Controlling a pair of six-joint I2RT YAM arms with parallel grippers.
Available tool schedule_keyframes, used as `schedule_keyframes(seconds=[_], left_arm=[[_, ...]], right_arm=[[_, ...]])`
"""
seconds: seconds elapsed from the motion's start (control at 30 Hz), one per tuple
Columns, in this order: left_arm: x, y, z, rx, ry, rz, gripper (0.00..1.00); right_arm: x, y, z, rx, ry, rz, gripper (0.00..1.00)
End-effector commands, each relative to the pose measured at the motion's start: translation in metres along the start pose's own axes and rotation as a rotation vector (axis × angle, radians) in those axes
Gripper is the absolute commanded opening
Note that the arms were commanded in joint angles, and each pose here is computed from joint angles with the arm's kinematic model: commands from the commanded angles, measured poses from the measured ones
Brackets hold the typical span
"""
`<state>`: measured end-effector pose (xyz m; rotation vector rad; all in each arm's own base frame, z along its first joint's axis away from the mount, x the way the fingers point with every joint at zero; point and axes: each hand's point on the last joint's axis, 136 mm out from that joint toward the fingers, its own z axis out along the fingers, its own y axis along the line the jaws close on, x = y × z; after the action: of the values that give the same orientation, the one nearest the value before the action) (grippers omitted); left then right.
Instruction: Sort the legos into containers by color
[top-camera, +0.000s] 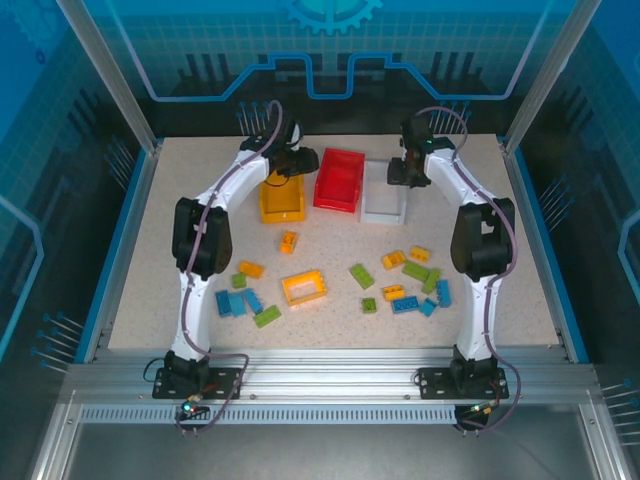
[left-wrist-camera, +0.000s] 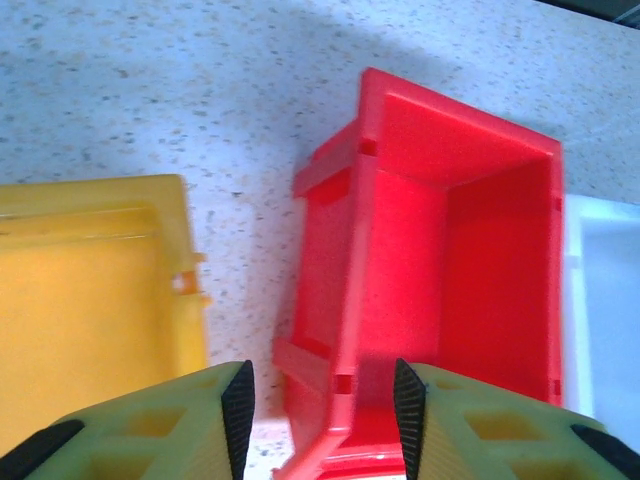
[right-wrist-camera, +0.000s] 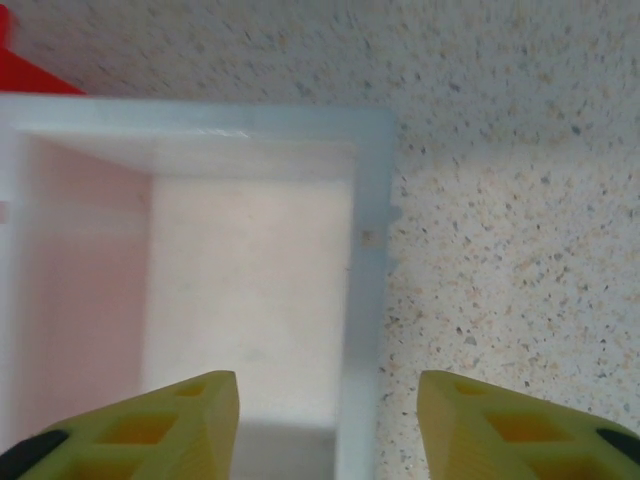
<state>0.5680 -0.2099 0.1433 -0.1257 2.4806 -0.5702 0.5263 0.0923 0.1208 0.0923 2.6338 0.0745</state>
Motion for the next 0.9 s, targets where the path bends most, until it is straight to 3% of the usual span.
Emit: schedule_keyframes(seconds=[0.0, 0.13, 0.47, 0.6, 0.87], left_arm=[[-0.016, -0.022, 0.006, 0.039, -0.041, 0.049, 0.44], [-0.018, -0.02, 0.024, 0.039, -0.032, 0.05, 0.47], [-0.01, -0.011, 0.057, 0.02, 0.009, 0.072, 0.48], [0.001, -0.01, 0.063, 0.008, 0.036, 0.1, 0.4], [0.015, -0.009, 0.052, -0.057, 0.028, 0.154, 0.11]], right_arm=[[-0.021, 0.03, -0.028, -0.065, -0.091, -0.014, 0.58], [-0.022, 0.05, -0.017, -0.124, -0.058, -0.002, 0.64], [-0.019, 0.072, 0.002, -0.178, -0.013, 0.012, 0.65], [-0.015, 0.068, -0.002, -0.168, -0.017, 0.014, 0.64], [-0.005, 0.05, -0.028, -0.148, -0.063, 0.038, 0.63]])
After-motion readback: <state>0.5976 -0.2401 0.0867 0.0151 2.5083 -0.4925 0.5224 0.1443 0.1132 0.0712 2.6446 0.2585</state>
